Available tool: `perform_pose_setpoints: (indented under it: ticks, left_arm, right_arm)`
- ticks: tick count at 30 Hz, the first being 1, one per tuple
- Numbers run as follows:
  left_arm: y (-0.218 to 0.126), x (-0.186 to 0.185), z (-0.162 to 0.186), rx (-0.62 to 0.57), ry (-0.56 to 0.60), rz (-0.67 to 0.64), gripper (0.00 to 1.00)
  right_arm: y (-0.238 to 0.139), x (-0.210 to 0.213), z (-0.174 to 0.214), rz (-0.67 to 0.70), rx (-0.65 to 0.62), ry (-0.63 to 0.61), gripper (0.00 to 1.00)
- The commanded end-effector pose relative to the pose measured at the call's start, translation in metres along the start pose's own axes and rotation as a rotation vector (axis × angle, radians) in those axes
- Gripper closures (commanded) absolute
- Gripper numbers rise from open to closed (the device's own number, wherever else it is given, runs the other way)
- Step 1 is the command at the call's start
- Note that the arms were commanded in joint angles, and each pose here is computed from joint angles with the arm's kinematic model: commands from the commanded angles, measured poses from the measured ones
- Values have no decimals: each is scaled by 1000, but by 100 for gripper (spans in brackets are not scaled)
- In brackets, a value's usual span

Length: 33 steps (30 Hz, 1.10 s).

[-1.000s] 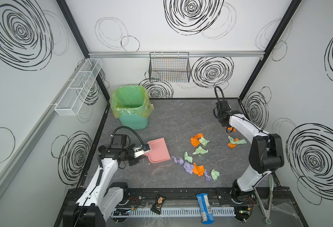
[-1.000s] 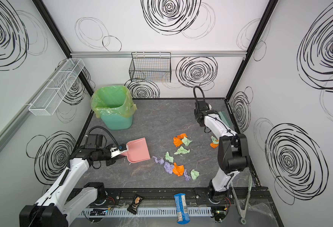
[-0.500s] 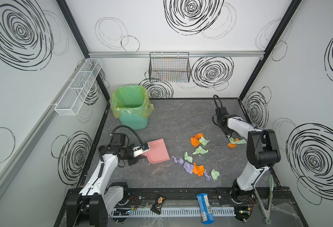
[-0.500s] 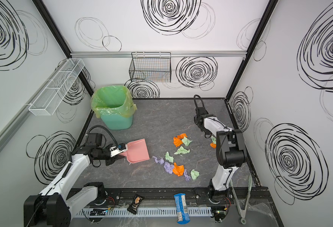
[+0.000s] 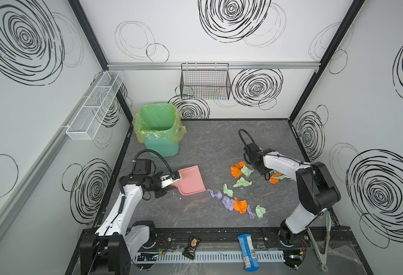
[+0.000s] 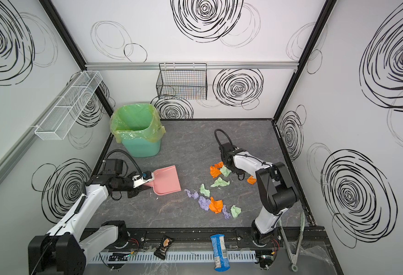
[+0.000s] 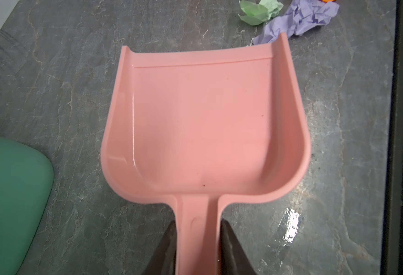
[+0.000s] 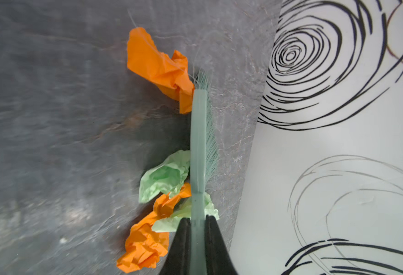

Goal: Sweep away the paper scraps from the table

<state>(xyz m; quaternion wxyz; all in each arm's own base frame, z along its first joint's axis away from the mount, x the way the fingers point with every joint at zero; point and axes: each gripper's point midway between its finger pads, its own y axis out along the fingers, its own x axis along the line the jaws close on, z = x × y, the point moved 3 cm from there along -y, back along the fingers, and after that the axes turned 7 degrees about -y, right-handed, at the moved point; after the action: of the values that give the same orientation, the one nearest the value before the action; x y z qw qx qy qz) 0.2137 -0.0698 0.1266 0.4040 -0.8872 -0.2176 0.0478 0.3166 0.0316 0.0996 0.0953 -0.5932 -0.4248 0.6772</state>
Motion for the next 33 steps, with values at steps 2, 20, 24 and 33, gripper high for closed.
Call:
perform_pose_setpoints:
  ticks: [2, 20, 24, 33]
  left_arm:
    - [-6, 2, -8, -24, 5, -2, 100]
    - [-3, 3, -10, -19, -3, -6, 100]
    - [1, 2, -8, -28, 0, -2, 100]
    - [9, -2, -5, -53, 9, 27, 100]
  right_arm:
    - [-27, 40, 11, -21, -17, -101, 100]
    - [-108, 14, -35, 25, -115, 144, 100]
    - [-116, -27, -18, 38, -81, 354, 100]
    - [-88, -75, 52, 76, 8, 624, 100]
